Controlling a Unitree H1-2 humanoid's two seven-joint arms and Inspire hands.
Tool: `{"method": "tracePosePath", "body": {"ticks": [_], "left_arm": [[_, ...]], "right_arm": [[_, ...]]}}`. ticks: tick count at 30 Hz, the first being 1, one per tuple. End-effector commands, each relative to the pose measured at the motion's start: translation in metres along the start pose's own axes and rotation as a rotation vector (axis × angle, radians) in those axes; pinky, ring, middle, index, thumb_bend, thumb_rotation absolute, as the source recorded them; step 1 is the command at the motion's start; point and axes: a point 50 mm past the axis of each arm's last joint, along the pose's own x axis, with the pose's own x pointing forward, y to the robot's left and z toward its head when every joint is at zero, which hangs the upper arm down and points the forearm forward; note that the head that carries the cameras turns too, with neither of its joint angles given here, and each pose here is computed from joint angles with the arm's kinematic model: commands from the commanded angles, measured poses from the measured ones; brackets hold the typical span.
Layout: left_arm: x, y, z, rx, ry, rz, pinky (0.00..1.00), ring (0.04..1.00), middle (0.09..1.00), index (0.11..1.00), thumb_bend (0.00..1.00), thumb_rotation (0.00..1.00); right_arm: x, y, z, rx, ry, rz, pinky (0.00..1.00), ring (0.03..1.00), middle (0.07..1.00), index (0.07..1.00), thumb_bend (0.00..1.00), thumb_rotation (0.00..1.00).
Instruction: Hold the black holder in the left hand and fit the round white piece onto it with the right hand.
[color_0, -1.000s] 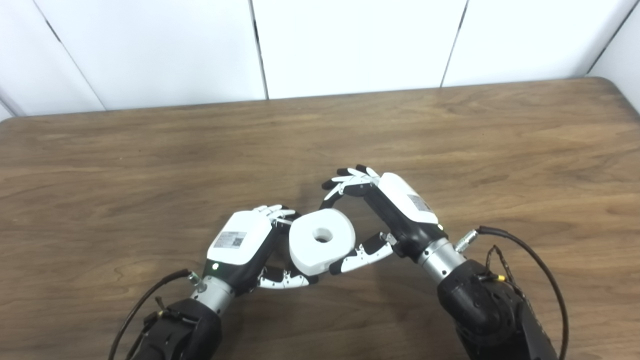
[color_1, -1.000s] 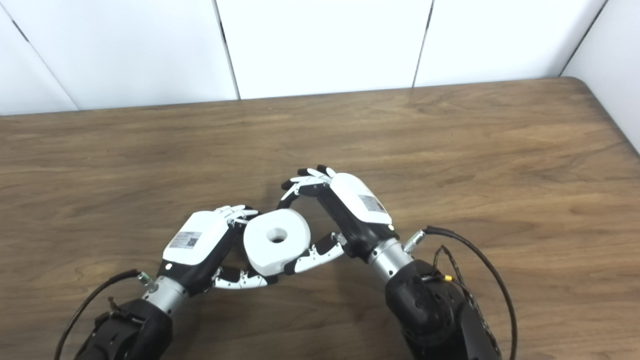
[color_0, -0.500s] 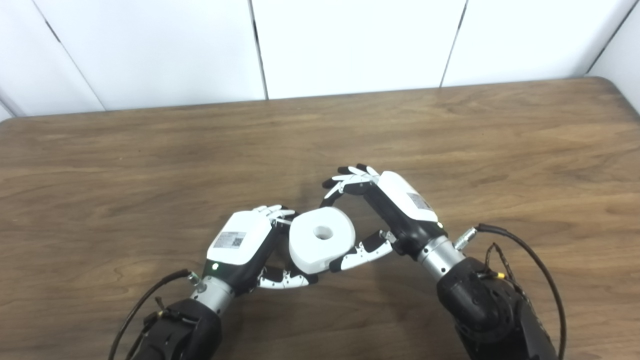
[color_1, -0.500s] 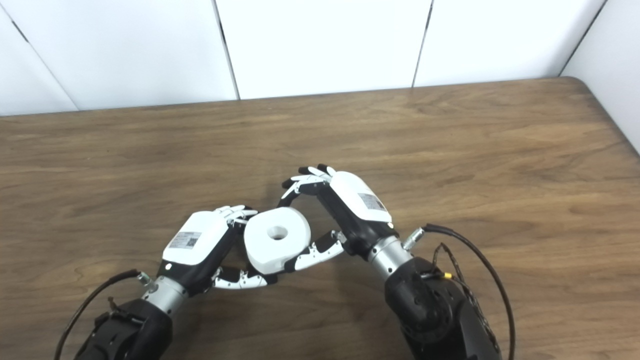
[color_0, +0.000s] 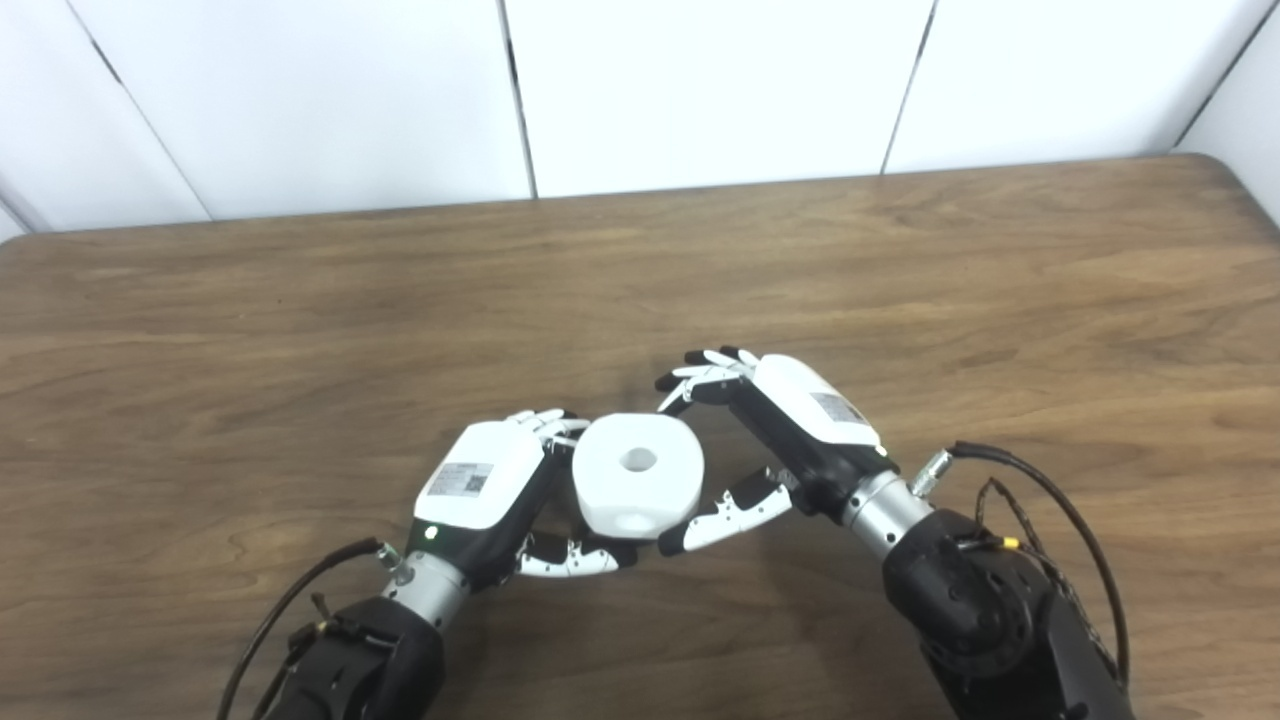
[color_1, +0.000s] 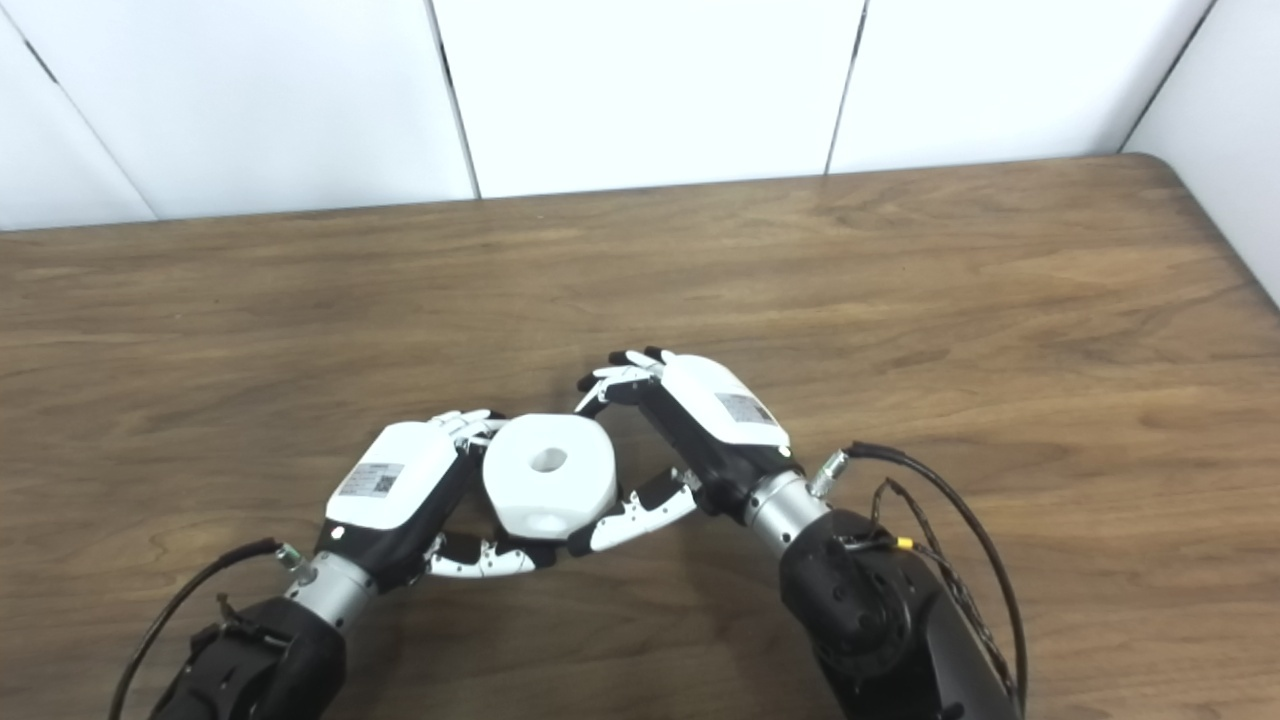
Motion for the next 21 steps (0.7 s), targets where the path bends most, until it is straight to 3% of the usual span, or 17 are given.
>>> {"method": "tracePosePath", "body": {"ticks": [1, 6, 21], "left_arm": [[-0.0029, -0.0196, 0.0004, 0.017, 0.01, -0.116, 0.88, 0.873, 0.809, 0.491, 0.51, 0.06], [-0.0025, -0.02, 0.0003, 0.022, 0.012, -0.12, 0.88, 0.875, 0.81, 0.491, 0.51, 0.06], [-0.0022, -0.0207, 0.0003, 0.03, 0.013, -0.133, 0.88, 0.875, 0.81, 0.491, 0.51, 0.06]], "right_arm": [[0.0033, -0.0078, 0.0068, -0.02, -0.019, -0.015, 1.0, 0.956, 0.844, 0.664, 1.0, 0.36], [0.0036, -0.008, 0.0067, -0.026, 0.005, 0.034, 1.0, 0.999, 0.895, 0.777, 1.0, 0.41], [0.0006, -0.0114, 0.0053, -0.023, 0.025, 0.051, 1.0, 1.0, 0.934, 0.852, 1.0, 0.46]]}}
